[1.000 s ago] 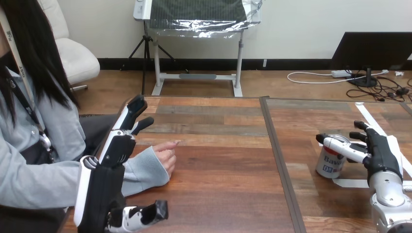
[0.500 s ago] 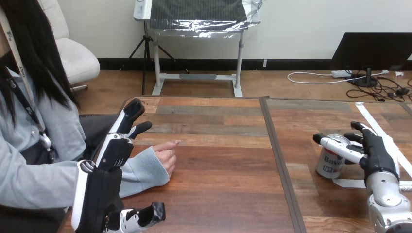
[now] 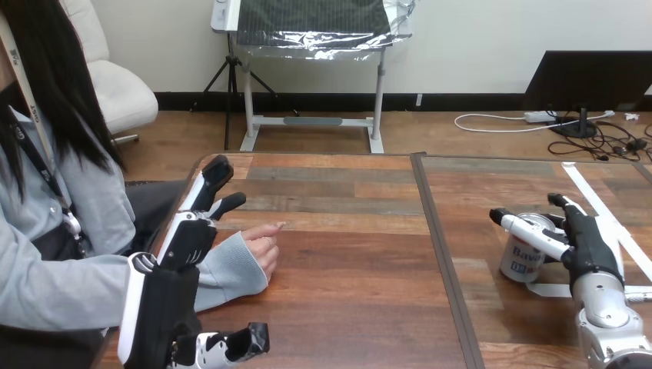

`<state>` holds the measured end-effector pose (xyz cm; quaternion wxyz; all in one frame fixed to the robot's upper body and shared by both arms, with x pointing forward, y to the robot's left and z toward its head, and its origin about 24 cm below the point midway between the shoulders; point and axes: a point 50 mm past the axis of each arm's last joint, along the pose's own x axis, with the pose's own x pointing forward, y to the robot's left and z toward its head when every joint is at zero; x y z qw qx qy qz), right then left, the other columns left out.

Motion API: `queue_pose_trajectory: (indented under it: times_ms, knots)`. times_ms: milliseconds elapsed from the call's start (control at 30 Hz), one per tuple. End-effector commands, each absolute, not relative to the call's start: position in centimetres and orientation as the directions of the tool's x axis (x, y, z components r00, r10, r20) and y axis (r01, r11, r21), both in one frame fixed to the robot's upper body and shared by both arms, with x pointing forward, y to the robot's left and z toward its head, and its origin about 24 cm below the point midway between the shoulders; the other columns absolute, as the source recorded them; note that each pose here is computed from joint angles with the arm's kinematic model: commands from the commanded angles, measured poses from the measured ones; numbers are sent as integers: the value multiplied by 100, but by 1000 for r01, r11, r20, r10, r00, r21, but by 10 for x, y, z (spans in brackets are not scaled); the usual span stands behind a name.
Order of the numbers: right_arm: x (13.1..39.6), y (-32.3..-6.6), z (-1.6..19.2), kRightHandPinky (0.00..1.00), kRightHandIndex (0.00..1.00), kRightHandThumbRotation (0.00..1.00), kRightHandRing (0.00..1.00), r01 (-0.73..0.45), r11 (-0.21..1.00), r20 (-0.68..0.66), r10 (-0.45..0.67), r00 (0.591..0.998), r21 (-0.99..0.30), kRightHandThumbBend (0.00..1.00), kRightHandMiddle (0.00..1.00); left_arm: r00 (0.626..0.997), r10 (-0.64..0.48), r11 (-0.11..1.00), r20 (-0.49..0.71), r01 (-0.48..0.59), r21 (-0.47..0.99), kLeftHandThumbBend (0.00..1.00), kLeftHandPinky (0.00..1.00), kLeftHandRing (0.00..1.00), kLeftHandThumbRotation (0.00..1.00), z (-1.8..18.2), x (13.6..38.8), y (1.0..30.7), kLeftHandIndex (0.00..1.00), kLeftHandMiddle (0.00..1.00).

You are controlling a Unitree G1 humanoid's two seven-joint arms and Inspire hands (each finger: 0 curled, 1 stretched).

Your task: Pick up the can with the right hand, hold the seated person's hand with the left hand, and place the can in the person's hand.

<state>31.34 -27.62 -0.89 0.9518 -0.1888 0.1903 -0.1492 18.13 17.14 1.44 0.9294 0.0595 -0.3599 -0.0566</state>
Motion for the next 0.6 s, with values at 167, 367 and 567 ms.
queue_pose_trajectory:
  times_ms: [167, 367, 567]
  knots:
    - [332, -261, 9, 22, 93, 47, 34, 185, 885, -232, -305, 924, -428, 100, 44, 687, -162, 985, 708, 71, 157, 100, 83, 94, 71, 26, 189, 170, 90, 95]
    - [331, -259, 7, 16, 94, 46, 26, 170, 884, -238, -295, 926, -435, 100, 35, 682, -160, 986, 713, 70, 154, 100, 84, 95, 70, 26, 189, 169, 90, 95]
    - [330, -257, 4, 25, 93, 45, 40, 156, 883, -254, -291, 922, -443, 100, 52, 678, -152, 987, 719, 60, 152, 100, 84, 94, 69, 27, 189, 169, 90, 94]
